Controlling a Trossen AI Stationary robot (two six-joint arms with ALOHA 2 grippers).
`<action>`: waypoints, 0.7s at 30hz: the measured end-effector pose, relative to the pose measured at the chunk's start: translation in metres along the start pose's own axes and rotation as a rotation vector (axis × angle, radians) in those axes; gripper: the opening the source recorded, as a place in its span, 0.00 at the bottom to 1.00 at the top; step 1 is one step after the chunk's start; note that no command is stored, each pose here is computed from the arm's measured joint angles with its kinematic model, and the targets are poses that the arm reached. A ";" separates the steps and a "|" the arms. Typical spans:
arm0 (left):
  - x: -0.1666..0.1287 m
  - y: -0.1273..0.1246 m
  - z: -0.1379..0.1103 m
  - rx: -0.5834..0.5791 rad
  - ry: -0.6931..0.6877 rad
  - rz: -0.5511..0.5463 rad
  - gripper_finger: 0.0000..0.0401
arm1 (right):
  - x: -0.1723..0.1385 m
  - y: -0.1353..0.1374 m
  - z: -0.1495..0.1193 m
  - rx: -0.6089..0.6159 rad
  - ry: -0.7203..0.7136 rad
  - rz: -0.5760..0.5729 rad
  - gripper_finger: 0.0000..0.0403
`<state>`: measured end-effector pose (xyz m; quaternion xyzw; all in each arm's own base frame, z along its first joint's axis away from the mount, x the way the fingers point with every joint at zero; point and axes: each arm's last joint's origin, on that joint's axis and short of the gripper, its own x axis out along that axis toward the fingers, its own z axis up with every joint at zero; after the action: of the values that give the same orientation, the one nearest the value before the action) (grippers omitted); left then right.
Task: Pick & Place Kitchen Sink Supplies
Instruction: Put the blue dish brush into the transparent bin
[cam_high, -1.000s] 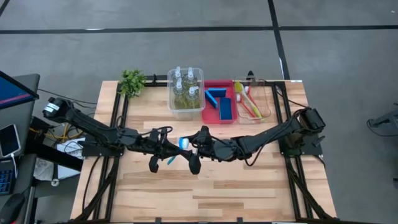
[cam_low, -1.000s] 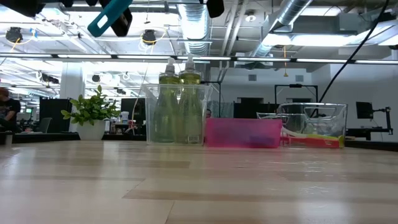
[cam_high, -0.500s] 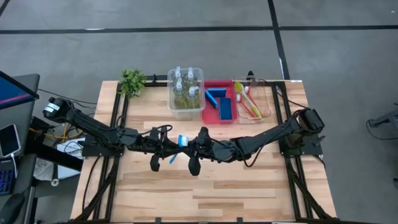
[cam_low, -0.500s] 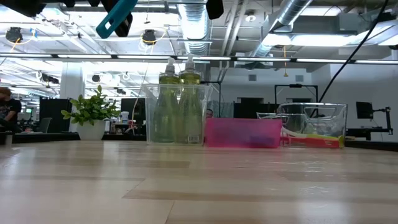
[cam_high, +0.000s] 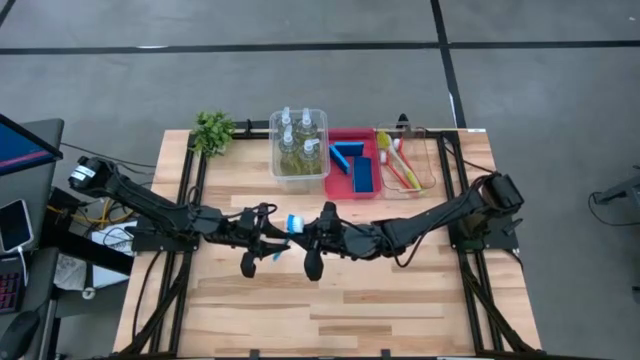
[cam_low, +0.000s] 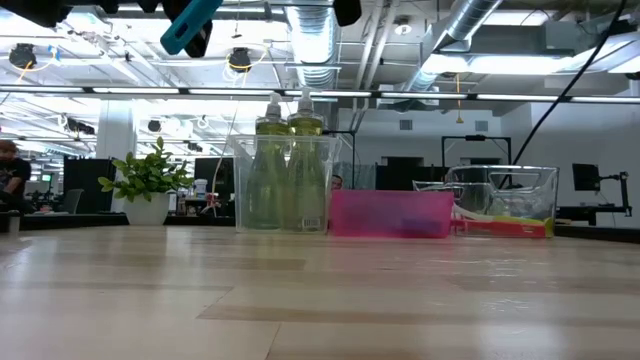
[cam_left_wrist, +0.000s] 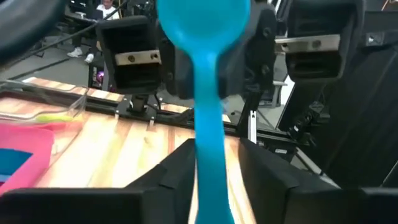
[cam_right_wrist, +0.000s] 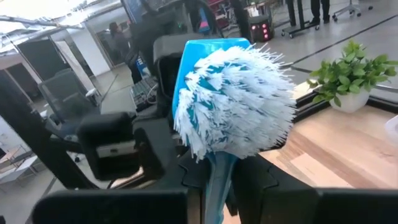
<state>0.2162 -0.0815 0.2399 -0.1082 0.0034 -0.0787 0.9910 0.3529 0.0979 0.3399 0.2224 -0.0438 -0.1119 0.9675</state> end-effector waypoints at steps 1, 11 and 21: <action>0.000 0.000 0.001 0.006 -0.001 0.001 0.32 | 0.000 0.000 0.000 0.001 -0.002 -0.001 0.10; -0.018 0.015 0.017 0.015 0.013 0.073 0.54 | -0.008 -0.009 0.014 -0.027 0.039 -0.047 0.10; -0.050 0.028 0.036 0.015 0.001 0.136 0.54 | -0.045 -0.037 0.050 -0.062 0.167 -0.221 0.10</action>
<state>0.1721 -0.0393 0.2688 -0.1001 0.0109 -0.0112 0.9949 0.2951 0.0556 0.3668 0.2045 0.0653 -0.2001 0.9560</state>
